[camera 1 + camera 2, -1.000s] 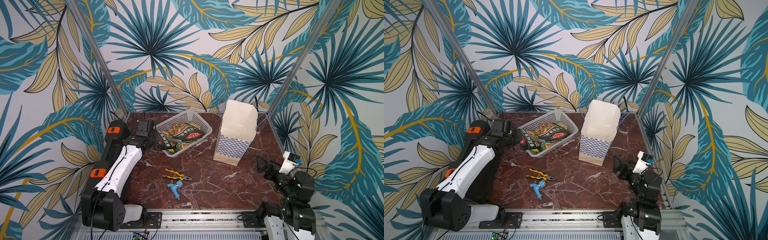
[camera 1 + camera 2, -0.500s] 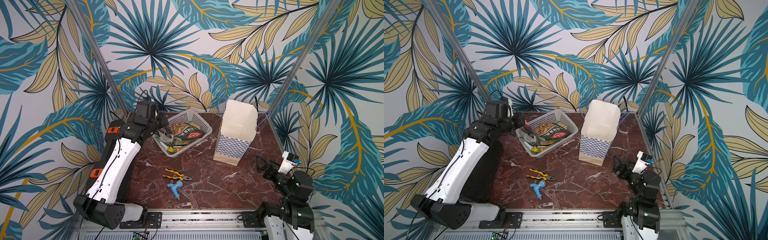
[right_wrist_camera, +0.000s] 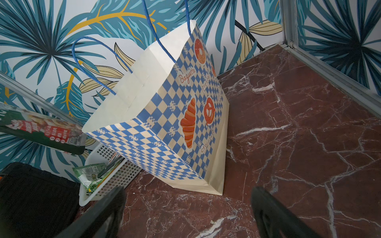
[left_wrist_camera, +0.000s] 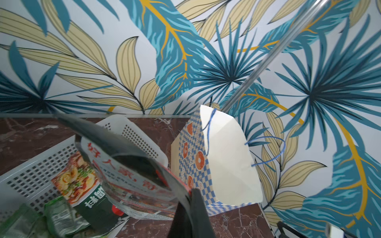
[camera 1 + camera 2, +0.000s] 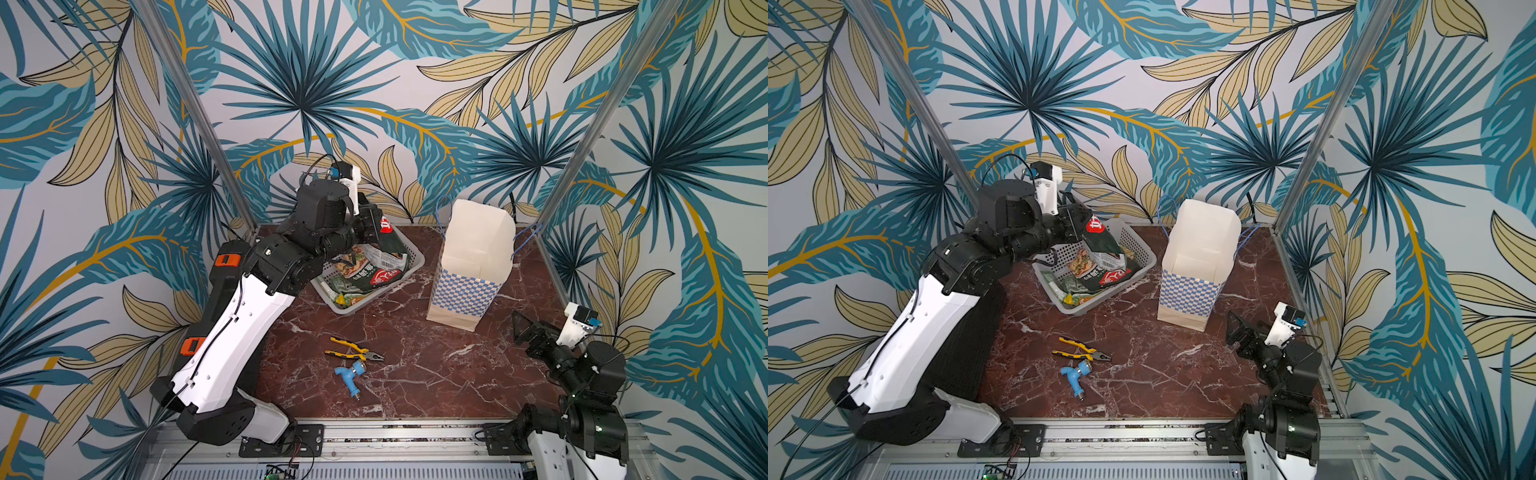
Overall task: Place the condiment packets inside the bag
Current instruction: Place the condiment packet in the paper bag.
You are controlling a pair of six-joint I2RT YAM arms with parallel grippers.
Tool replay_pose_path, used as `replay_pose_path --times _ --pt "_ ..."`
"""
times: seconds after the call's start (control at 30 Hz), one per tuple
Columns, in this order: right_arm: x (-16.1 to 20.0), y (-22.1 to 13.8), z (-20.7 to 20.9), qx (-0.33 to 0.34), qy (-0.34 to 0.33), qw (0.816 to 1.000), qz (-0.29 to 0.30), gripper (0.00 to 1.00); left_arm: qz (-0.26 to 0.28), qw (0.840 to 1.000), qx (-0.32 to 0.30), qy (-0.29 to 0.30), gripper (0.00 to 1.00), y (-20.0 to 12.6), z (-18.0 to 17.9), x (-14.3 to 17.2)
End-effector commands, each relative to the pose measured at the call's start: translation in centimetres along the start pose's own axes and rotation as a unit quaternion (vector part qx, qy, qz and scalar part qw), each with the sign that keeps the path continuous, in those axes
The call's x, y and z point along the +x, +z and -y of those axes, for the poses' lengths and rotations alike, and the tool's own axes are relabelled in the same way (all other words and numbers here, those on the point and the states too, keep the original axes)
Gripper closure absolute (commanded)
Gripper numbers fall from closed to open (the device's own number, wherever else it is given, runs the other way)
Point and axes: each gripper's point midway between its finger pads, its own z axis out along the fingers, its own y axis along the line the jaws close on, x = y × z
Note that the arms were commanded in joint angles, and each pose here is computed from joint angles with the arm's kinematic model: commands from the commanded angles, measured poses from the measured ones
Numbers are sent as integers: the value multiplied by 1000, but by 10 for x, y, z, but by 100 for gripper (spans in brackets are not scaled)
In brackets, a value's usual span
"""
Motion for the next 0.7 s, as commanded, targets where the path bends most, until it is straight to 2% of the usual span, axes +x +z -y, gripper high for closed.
replay_pose_path --times 0.0,0.17,0.27,0.67 --pt "-1 4 4 5 4 1000 7 0 85 992 94 21 100 -33 61 -49" --pt "0 3 5 6 4 1000 7 0 87 976 196 36 100 -40 123 -57" --pt "0 3 5 6 4 1000 8 0 91 967 235 41 100 -37 147 -62" --pt "0 3 6 10 4 1000 8 1 104 929 354 15 100 20 202 -65"
